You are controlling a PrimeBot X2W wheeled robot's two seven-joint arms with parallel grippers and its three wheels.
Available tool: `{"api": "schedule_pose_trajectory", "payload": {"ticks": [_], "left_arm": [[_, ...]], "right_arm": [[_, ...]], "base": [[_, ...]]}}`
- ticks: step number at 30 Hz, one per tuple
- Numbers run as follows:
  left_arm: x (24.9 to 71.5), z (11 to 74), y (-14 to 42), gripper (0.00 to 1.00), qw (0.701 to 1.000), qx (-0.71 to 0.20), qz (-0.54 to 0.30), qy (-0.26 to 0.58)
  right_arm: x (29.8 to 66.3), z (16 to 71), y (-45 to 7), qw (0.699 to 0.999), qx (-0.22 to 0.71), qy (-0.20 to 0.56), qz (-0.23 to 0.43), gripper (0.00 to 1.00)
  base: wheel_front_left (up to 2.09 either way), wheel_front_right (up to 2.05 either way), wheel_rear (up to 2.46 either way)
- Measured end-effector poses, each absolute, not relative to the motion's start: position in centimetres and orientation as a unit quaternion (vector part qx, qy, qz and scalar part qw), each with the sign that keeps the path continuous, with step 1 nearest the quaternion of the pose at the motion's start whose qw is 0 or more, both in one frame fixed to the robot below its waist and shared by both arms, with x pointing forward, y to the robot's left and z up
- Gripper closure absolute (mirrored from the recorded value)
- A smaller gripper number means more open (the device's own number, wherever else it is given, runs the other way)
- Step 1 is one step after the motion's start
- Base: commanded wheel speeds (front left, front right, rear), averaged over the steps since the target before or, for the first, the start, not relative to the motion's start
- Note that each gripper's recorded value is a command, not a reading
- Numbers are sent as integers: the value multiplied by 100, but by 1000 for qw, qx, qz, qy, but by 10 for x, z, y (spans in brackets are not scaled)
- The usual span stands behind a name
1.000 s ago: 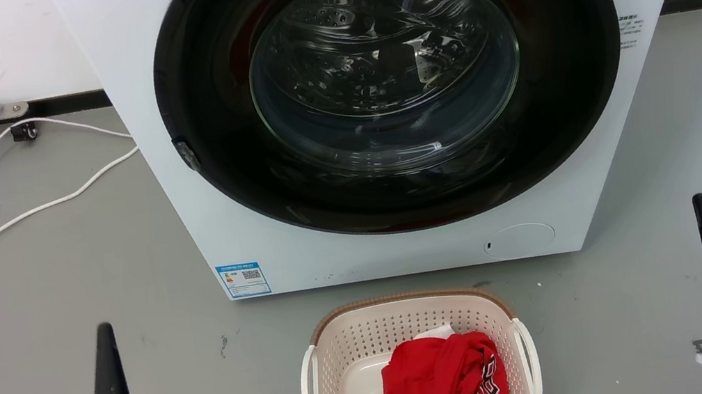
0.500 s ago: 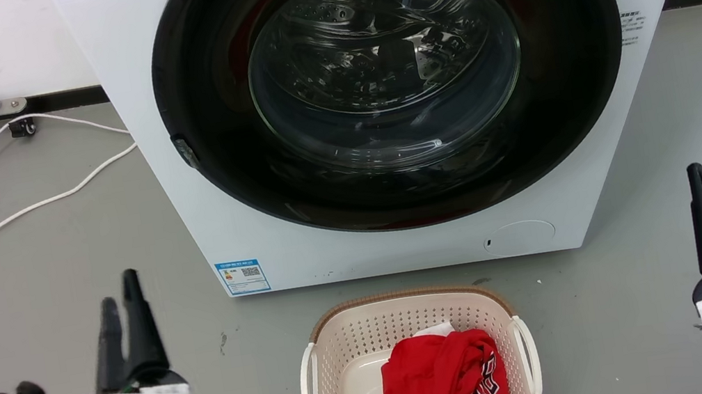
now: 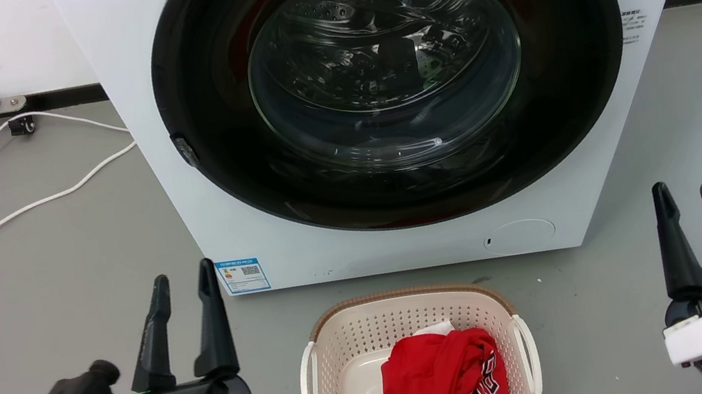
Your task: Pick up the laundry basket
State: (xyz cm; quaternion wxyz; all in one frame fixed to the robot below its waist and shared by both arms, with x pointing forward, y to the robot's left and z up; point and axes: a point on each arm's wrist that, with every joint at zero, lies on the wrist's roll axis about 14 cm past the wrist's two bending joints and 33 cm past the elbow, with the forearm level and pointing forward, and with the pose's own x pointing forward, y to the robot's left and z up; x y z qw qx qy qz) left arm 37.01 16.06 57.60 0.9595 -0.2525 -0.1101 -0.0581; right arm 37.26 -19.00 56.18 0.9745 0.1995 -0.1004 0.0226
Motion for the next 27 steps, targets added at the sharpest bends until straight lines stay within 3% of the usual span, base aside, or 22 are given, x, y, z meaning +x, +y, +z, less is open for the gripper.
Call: {"api": "schedule_pose_trajectory", "payload": {"ticks": [27], "left_arm": [[359, 559, 118, 0, 988, -64, -103, -97]], "right_arm": [[363, 532, -180, 996, 44, -66, 33, 0]], "base": [[0, 0, 0]]}}
